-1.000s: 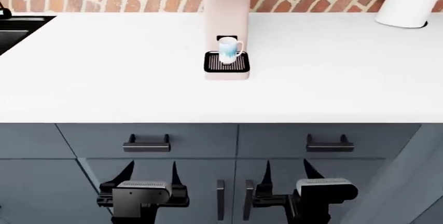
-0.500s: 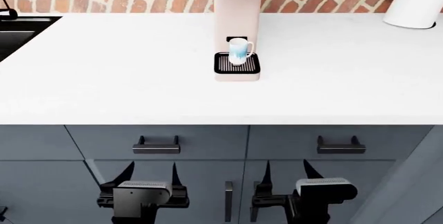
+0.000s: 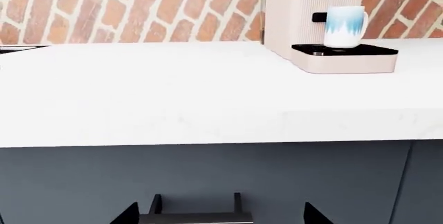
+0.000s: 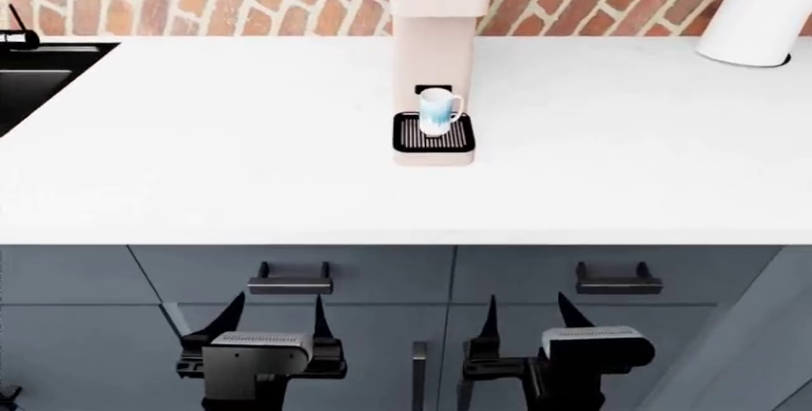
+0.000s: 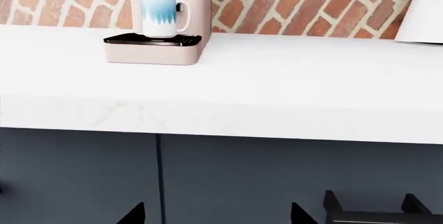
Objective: Press the button on the coffee machine to serve coffee.
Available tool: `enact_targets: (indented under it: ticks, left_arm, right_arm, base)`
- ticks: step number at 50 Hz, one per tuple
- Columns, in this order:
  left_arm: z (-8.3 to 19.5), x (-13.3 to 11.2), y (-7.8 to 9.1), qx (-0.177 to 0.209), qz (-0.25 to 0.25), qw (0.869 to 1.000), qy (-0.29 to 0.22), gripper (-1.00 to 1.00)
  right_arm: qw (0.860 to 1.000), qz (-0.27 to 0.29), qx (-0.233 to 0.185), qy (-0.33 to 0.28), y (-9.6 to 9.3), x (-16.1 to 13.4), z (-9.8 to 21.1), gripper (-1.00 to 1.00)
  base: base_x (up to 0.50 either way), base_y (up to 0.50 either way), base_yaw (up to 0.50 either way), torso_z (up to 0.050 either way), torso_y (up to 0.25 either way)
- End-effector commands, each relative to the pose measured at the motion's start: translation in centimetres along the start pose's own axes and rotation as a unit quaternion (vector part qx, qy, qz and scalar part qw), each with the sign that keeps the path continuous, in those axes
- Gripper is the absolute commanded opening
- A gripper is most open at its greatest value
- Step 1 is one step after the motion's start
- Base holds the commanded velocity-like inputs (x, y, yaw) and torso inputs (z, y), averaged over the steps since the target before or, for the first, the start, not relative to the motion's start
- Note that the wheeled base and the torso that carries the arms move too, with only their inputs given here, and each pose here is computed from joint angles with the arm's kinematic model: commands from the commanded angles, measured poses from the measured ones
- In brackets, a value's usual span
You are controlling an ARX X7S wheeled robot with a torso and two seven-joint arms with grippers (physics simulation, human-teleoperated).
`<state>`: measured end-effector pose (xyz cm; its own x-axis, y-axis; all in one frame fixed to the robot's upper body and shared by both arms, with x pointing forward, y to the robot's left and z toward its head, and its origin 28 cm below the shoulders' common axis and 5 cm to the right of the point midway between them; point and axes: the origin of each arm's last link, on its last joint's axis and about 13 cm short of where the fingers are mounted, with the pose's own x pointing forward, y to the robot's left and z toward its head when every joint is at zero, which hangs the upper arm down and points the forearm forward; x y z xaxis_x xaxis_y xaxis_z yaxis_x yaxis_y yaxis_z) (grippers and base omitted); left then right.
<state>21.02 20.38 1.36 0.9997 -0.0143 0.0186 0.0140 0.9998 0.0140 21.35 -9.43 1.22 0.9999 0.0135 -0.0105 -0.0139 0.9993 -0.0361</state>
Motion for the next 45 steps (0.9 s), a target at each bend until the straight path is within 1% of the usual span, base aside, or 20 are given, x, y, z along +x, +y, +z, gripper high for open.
enact_targets:
  ticks: [1, 6, 13, 17, 20, 21, 22, 24, 26, 28, 29, 33, 35, 41, 44, 45]
  left_arm:
    - [0.0, 0.0, 0.0, -0.001, -0.001, 1.000, -0.003, 1.00]
    - [0.0, -0.1, 0.2, 0.000, -0.002, 1.000, -0.002, 1.00]
    - [0.0, 0.0, 0.0, 0.000, -0.002, 1.000, -0.004, 1.00]
    - [0.0, -0.1, 0.0, 0.007, -0.002, 1.000, -0.005, 1.00]
    - [0.0, -0.1, 0.1, 0.002, 0.000, 1.000, -0.004, 1.00]
    - [0.0, 0.0, 0.1, -0.008, 0.004, 1.000, -0.001, 1.00]
    - [0.0, 0.2, -0.1, -0.003, 0.007, 1.000, 0.005, 1.00]
    - [0.0, 0.0, 0.1, -0.004, 0.006, 1.000, 0.001, 1.00]
    - [0.0, 0.0, 0.0, -0.005, 0.005, 1.000, -0.001, 1.00]
    - [0.0, 0.0, -0.1, 0.006, 0.002, 1.000, 0.000, 1.00]
    - [-0.1, -0.1, 0.0, -0.003, -0.002, 1.000, -0.001, 1.00]
    - [-0.2, -0.2, -0.1, 0.007, -0.004, 1.000, 0.007, 1.00]
    - [-0.2, -0.1, 0.0, 0.005, -0.003, 1.000, 0.009, 1.00]
    - [-0.3, -0.3, 0.2, 0.006, -0.003, 1.000, 0.016, 1.00]
    - [0.2, -0.5, 0.1, -0.002, 0.000, 1.000, 0.016, 1.00]
    - [0.5, -0.5, 0.2, -0.002, 0.001, 1.000, 0.015, 1.00]
  right_arm:
    - [1.000, -0.002, -0.001, 0.001, 0.0, 0.0, 0.0, 1.00]
    - [1.000, -0.003, -0.001, 0.002, 0.0, 0.1, 0.0, 1.00]
    - [1.000, -0.003, -0.002, 0.003, 0.0, 0.1, 0.0, 1.00]
    - [1.000, -0.003, -0.002, 0.003, 0.0, 0.1, 0.0, 1.00]
    - [1.000, -0.003, -0.003, 0.003, 0.0, 0.1, 0.0, 1.00]
    - [1.000, -0.004, -0.003, 0.003, 0.0, 0.1, 0.0, 1.00]
    - [1.000, -0.004, -0.002, 0.004, 0.0, 0.1, 0.0, 1.00]
    - [1.000, -0.003, -0.003, 0.004, 0.0, 0.1, 0.0, 1.00]
    - [1.000, -0.004, -0.003, 0.003, 0.0, 0.0, 0.0, 1.00]
    - [1.000, -0.004, -0.003, 0.004, 0.0, 0.0, 0.0, 1.00]
    - [1.000, -0.004, -0.003, 0.003, 0.0, 0.0, 0.0, 1.00]
    - [1.000, -0.002, -0.010, 0.004, 0.0, 0.0, -0.1, 1.00]
    - [1.000, 0.002, -0.006, 0.005, 0.1, 0.0, -0.1, 1.00]
    - [1.000, 0.001, -0.013, 0.007, 0.1, 0.0, -0.1, 1.00]
    - [1.000, -0.003, -0.009, -0.001, 0.1, -0.1, 0.5, 1.00]
    - [1.000, -0.005, -0.008, -0.009, 0.0, -0.2, 1.2, 1.00]
  base:
    - [0.00, 0.00, 0.00, 0.050, 0.000]
    - [0.00, 0.00, 0.00, 0.050, 0.000]
    - [0.00, 0.00, 0.00, 0.050, 0.000]
    - [0.00, 0.00, 0.00, 0.050, 0.000]
    - [0.00, 0.00, 0.00, 0.050, 0.000]
    - [0.00, 0.00, 0.00, 0.050, 0.000]
    - [0.00, 0.00, 0.00, 0.029, 0.000]
    - [0.00, 0.00, 0.00, 0.000, 0.000]
    - [0.00, 0.00, 0.00, 0.000, 0.000]
    - [0.00, 0.00, 0.00, 0.000, 0.000]
    - [0.00, 0.00, 0.00, 0.000, 0.000]
    - [0.00, 0.00, 0.00, 0.000, 0.000]
    - [0.00, 0.00, 0.00, 0.000, 0.000]
    - [0.00, 0.00, 0.00, 0.000, 0.000]
    - [0.00, 0.00, 0.00, 0.000, 0.000]
    - [0.00, 0.00, 0.00, 0.000, 0.000]
